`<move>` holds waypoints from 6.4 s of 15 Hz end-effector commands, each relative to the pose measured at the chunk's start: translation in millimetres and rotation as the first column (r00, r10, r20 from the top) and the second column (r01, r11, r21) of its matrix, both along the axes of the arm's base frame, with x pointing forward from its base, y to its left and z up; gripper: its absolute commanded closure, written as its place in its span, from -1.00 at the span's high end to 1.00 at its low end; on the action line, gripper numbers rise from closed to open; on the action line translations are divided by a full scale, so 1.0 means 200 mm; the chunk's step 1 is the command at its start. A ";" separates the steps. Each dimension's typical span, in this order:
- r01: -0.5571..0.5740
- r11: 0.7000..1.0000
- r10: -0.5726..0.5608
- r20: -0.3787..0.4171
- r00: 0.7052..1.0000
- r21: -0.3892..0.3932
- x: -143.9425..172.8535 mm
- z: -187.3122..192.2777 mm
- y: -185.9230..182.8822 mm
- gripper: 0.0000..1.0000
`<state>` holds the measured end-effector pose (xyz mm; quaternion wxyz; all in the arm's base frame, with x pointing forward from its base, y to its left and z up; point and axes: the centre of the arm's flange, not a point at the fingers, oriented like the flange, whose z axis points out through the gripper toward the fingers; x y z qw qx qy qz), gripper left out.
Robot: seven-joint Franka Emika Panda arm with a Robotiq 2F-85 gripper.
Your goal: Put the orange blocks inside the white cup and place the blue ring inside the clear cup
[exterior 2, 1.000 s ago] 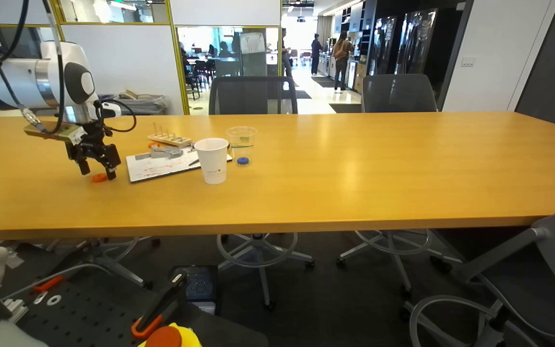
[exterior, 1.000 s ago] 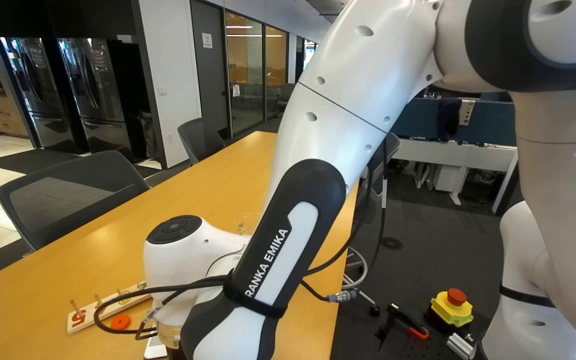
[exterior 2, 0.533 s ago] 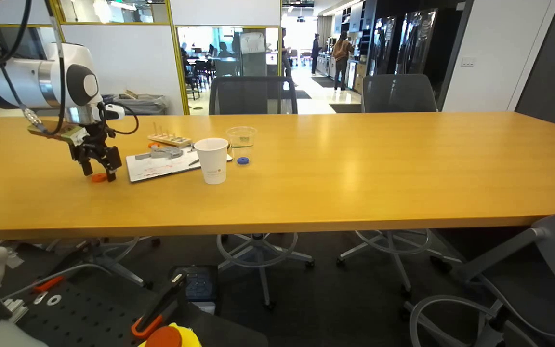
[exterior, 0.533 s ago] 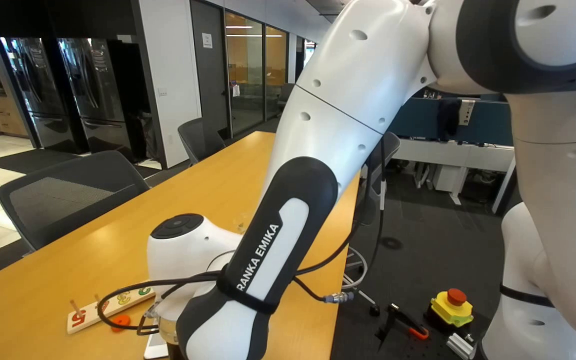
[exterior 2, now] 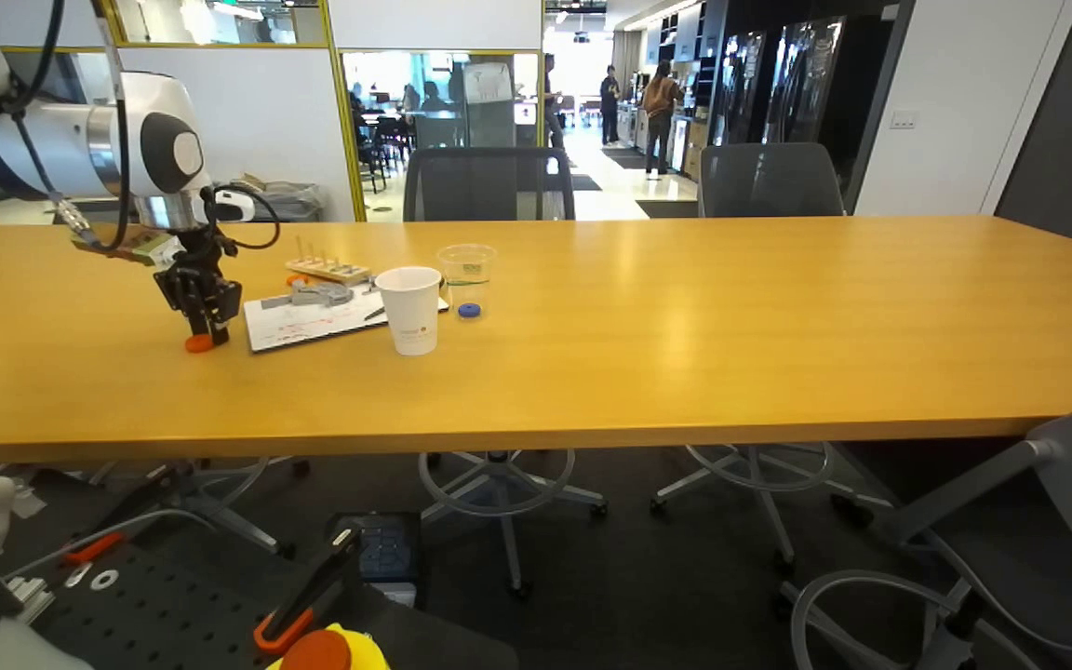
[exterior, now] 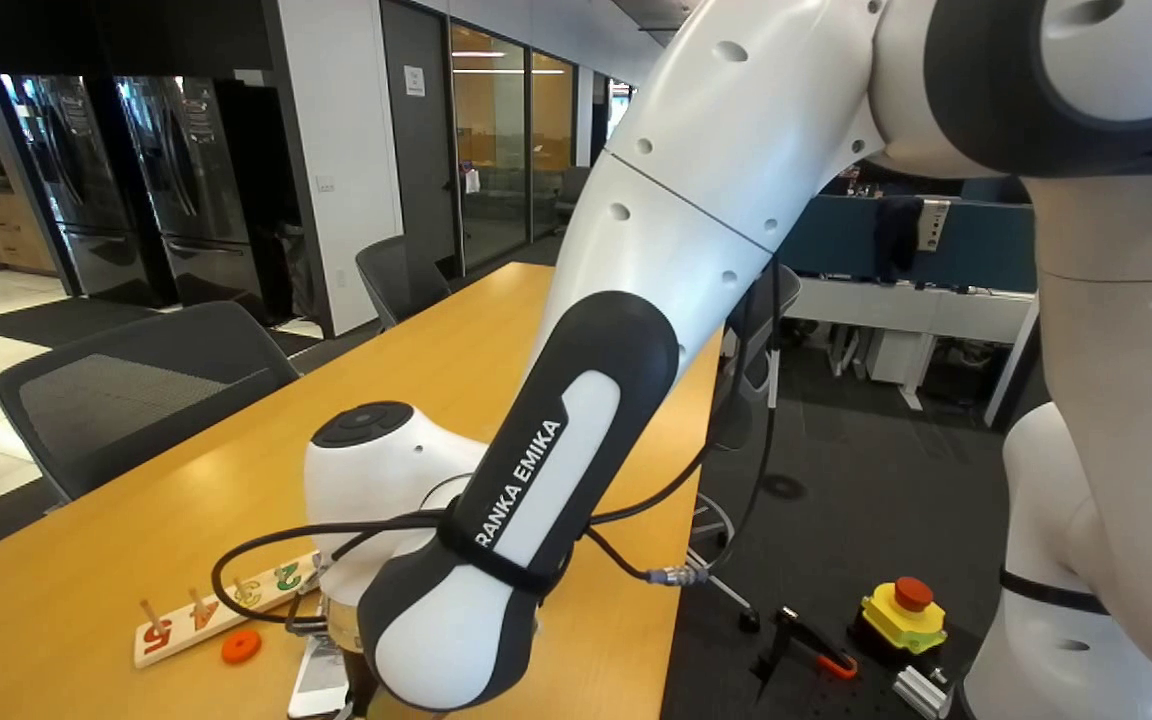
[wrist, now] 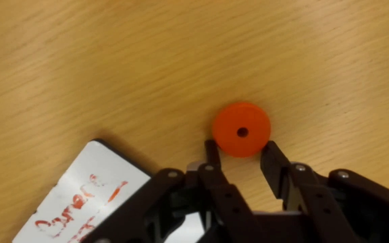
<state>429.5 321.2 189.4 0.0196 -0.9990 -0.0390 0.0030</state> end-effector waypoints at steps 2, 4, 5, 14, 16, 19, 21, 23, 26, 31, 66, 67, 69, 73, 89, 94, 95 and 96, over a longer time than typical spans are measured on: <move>0.030 0.999 -0.030 0.001 1.000 -0.042 0.02 0.05 -0.05 -0.78; 0.041 0.998 -0.041 0.008 0.999 -0.052 0.03 0.06 -0.08 -0.79; 0.053 0.997 -0.052 0.019 0.998 -0.056 0.05 0.08 -0.10 -0.79; 0.261 0.965 -0.257 0.102 0.961 -0.026 0.40 0.52 -0.49 -0.79; 0.314 0.949 -0.309 0.126 0.943 -0.019 0.46 0.59 -0.61 -0.79; 0.381 0.924 -0.373 0.160 0.914 -0.018 0.54 0.66 -0.80 -0.79; 0.419 0.908 -0.409 0.184 0.894 -0.018 0.58 0.69 -0.91 -0.79; 0.451 0.892 -0.440 0.192 0.877 -0.015 0.62 0.71 -1.02 -0.79; 0.485 0.874 -0.474 0.195 0.859 -0.014 0.65 0.73 -1.13 -0.79; 0.515 0.856 -0.498 0.195 0.845 -0.046 0.59 0.78 -1.25 -0.79; 0.178 0.983 -0.172 0.115 0.978 -0.041 0.57 0.62 -0.48 1.00; 0.137 0.990 -0.132 0.106 0.986 -0.035 0.57 0.59 -0.38 1.00; 0.067 0.997 -0.064 0.085 0.994 -0.029 0.59 0.53 -0.21 1.00; -0.020 1.000 0.020 0.066 0.998 -0.007 0.71 0.41 0.04 1.00; -0.073 0.997 0.072 0.036 0.997 0.018 1.12 0.13 0.28 1.00; -0.071 0.997 0.071 0.026 0.997 -0.003 1.18 0.08 0.32 1.00; -0.069 0.998 0.069 0.025 0.997 -0.005 1.19 0.08 0.32 1.00; -0.068 0.998 0.068 0.025 0.997 -0.010 1.19 0.07 0.33 1.00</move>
